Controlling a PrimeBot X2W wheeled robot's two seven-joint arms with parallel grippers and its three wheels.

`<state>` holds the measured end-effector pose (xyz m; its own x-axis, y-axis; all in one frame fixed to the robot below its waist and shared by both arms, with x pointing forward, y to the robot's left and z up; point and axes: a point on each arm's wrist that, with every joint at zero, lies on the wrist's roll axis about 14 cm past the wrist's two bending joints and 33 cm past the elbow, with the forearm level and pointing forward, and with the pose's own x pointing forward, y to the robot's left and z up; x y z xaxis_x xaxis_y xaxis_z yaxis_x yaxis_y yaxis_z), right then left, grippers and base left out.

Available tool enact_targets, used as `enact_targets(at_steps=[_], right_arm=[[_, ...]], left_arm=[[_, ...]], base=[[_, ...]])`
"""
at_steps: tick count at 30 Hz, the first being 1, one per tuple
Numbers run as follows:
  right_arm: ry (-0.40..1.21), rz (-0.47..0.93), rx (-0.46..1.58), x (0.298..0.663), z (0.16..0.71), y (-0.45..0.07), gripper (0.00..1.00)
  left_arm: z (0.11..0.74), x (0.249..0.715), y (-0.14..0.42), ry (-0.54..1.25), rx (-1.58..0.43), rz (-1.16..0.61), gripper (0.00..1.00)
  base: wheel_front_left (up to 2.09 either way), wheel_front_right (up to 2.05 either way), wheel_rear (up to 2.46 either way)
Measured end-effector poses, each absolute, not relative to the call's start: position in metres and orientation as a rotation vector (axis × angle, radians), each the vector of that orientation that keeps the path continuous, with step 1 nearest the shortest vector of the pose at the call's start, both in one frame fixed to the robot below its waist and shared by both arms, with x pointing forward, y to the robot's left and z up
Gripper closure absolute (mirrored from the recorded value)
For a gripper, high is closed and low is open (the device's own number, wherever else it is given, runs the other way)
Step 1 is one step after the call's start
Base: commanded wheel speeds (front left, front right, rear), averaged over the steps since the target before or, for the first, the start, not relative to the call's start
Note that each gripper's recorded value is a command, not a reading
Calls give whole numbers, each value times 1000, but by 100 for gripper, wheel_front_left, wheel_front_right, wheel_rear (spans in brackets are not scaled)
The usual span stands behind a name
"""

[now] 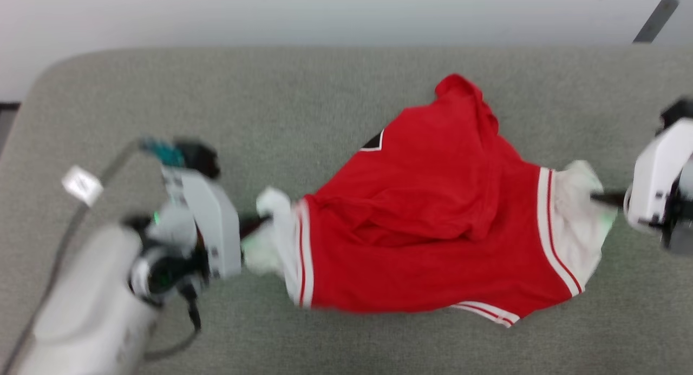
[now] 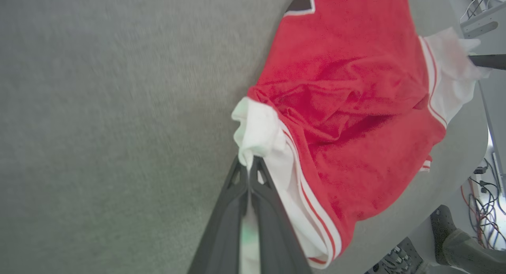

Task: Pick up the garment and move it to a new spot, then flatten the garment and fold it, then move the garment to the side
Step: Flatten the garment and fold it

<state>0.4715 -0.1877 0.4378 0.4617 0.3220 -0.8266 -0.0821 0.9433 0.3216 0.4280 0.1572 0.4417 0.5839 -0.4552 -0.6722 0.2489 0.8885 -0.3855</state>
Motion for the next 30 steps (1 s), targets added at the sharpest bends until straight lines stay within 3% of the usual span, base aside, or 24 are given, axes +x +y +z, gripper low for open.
enact_targets(at_steps=[10,21,25,30], right_arm=[[634,367,223,502,591,-170,100],[54,353,137,511,752,-160,100],[-59,330,61,510,781,-158,100],[-32,213,-25,518,776,-188,100]], left_arm=[[608,470,147,526,-74,-484,100],[761,481,168,153,51,-362,100],[792,482,179,72,75,-311,100],[807,483,207,43,109,-212,100]], base=[[0,0,0],[0,0,0],[0,0,0],[0,0,0]])
